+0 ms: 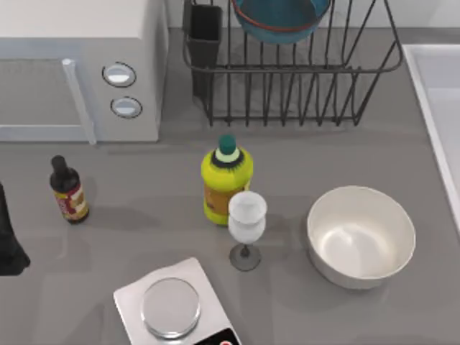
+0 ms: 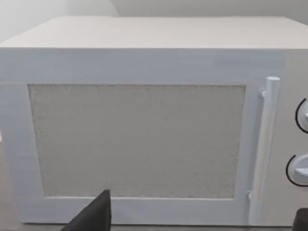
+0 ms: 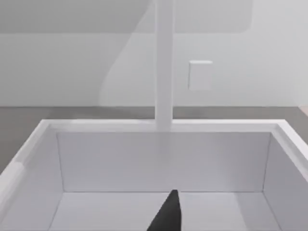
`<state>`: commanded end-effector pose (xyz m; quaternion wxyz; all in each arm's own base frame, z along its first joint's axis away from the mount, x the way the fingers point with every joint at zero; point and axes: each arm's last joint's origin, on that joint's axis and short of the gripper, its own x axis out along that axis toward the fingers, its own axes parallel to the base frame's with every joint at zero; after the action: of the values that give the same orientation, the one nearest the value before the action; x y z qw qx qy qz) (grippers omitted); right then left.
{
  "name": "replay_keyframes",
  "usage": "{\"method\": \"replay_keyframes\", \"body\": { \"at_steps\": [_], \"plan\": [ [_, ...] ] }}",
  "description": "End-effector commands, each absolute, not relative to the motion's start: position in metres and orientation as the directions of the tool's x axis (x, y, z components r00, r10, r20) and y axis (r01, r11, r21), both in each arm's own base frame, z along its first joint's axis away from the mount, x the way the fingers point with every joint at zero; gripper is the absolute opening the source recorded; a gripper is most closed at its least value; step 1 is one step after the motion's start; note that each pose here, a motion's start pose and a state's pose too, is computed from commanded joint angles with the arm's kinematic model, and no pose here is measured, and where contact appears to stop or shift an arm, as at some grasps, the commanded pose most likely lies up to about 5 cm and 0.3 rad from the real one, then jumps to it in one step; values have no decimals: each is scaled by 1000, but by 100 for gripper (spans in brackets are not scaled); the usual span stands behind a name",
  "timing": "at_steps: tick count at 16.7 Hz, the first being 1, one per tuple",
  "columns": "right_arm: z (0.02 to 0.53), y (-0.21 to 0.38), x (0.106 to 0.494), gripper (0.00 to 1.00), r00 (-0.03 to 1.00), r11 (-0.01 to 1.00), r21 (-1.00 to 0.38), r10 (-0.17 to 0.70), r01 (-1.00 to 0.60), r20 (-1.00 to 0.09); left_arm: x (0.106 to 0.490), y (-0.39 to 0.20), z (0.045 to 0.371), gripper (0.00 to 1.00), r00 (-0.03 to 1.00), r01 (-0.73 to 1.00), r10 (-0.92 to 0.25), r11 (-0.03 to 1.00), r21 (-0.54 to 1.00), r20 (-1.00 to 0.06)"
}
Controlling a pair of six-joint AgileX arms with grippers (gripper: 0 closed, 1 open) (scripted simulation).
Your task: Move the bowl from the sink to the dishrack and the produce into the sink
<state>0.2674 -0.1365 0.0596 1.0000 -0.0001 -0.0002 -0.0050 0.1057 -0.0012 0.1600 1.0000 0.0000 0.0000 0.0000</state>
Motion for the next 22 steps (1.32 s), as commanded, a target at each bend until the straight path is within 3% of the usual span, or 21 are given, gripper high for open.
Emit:
{"method": "replay_keyframes", "body": {
  "at_steps": [4,17,22],
  "plan": [
    [59,-136,267,0,1000,1000,0,-10,10,0,106,-1,160,100,1000,0,0,1000,0,0],
    [59,-136,267,98,1000,1000,0,-10,10,0,106,-1,160,100,1000,0,0,1000,0,0],
    [59,-136,267,100,1000,1000,0,-10,10,0,106,-1,160,100,1000,0,0,1000,0,0]
  ]
}}
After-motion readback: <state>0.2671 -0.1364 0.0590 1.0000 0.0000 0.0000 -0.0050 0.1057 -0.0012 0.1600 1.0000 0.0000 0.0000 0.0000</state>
